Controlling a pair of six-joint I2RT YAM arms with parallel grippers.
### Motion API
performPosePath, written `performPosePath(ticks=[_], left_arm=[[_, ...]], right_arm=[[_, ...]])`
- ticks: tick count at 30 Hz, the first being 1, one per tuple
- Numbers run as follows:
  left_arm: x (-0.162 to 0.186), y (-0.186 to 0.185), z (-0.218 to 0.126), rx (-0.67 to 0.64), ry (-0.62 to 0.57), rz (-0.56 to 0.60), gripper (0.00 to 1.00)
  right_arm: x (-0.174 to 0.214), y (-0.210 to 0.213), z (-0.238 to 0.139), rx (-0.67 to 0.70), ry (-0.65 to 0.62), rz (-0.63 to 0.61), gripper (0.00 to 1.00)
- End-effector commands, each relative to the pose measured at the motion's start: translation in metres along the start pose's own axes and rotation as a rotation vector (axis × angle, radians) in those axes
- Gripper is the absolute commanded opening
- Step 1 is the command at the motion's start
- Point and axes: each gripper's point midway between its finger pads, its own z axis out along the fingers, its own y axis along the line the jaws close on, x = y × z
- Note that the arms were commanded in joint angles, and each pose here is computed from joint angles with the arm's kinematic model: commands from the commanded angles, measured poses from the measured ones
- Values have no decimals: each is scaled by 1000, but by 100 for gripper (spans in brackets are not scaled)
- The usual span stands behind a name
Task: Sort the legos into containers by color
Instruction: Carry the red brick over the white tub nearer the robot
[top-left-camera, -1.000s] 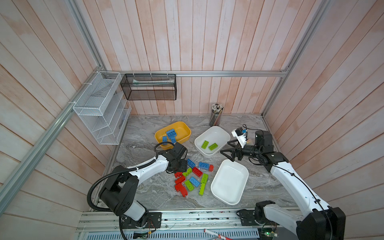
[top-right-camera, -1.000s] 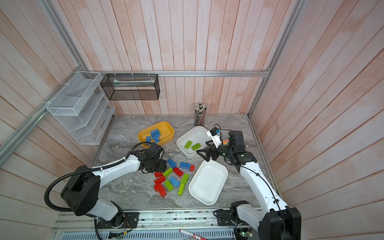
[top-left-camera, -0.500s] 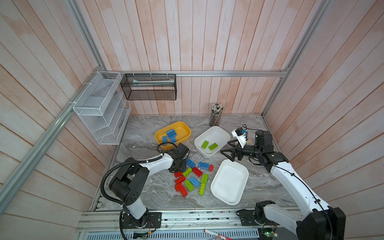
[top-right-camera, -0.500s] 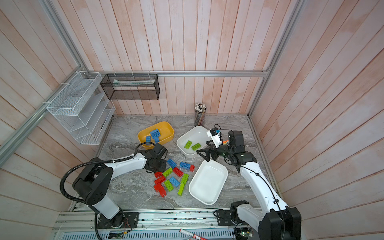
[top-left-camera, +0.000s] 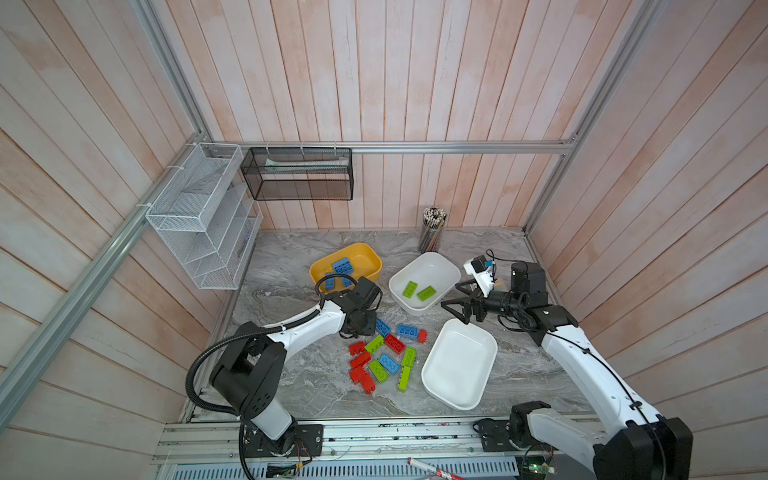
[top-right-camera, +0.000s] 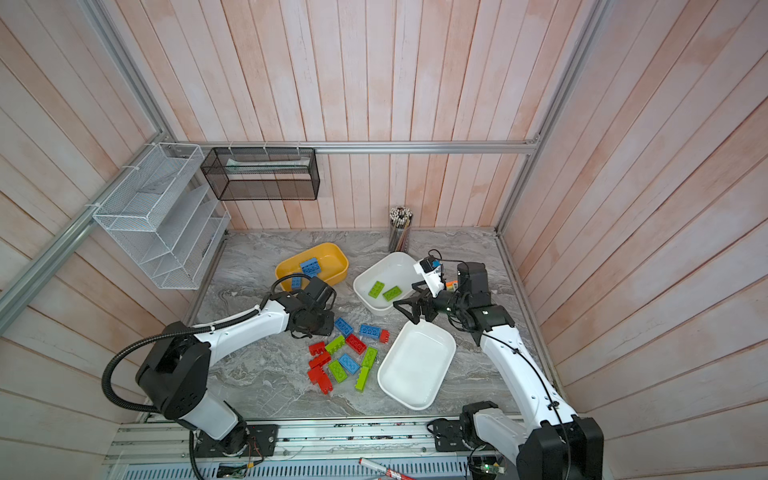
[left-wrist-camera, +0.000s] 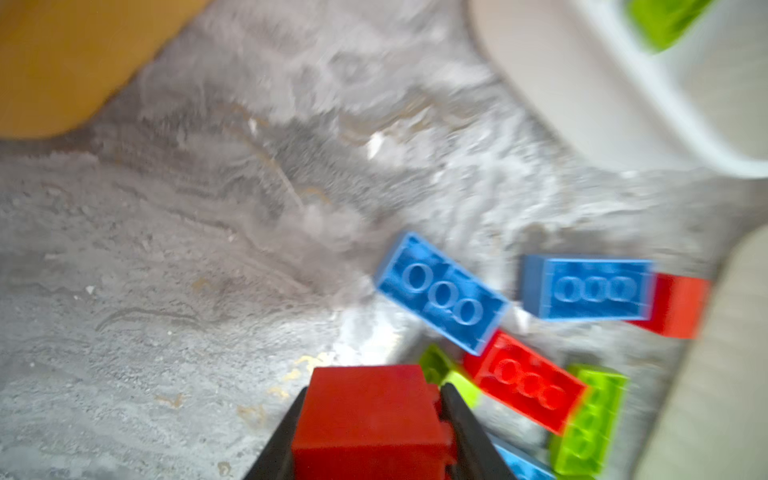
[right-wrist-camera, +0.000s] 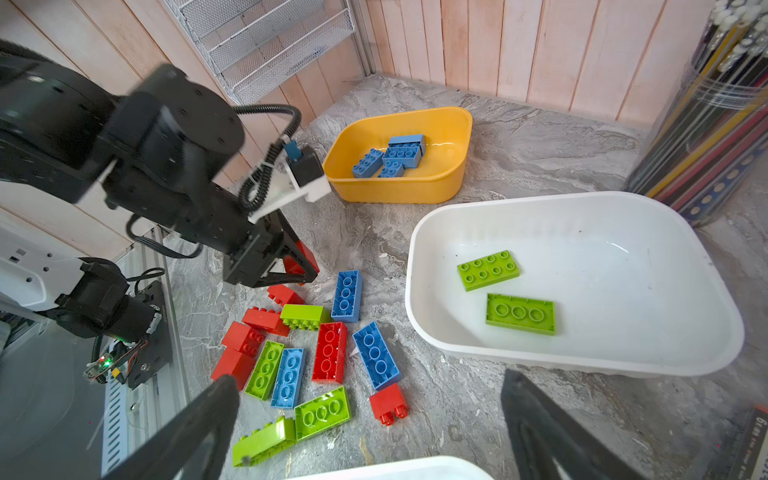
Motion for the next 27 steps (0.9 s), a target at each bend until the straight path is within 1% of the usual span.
performPosePath(ticks=[1,3,8,10,13,16,18,20,24,26,27], left_arm=[[-5,-46,-35,155,-21,60,35],[-2,-75,-41,216,-22,111,34],[17,-150,-35,351,-1,229,35],[32,-183,-31,400,9,290,34],[44,-216,-22,420,13,366,34],[59,-242,-9,435,19,431,34],[64,-252,3,433,22,449,34],[64,-254,15,395,15,459,34],[58,-235,48,243,-13,444,35],[52,-225,59,160,-29,441,36],[50,-224,60,144,-32,449,38]], right_arm=[[3,3,-5,1,14,4,98],[3,-1,-10,18,13,17,98],[3,-17,-27,80,19,78,98],[5,-24,-33,112,23,103,98],[12,-33,-38,156,46,128,98],[14,-40,-43,186,64,142,98],[14,-44,-44,207,67,148,98],[14,-47,-45,222,69,157,98],[13,-48,-46,231,64,163,98],[13,-49,-46,233,64,163,98],[13,-49,-46,235,64,164,98]])
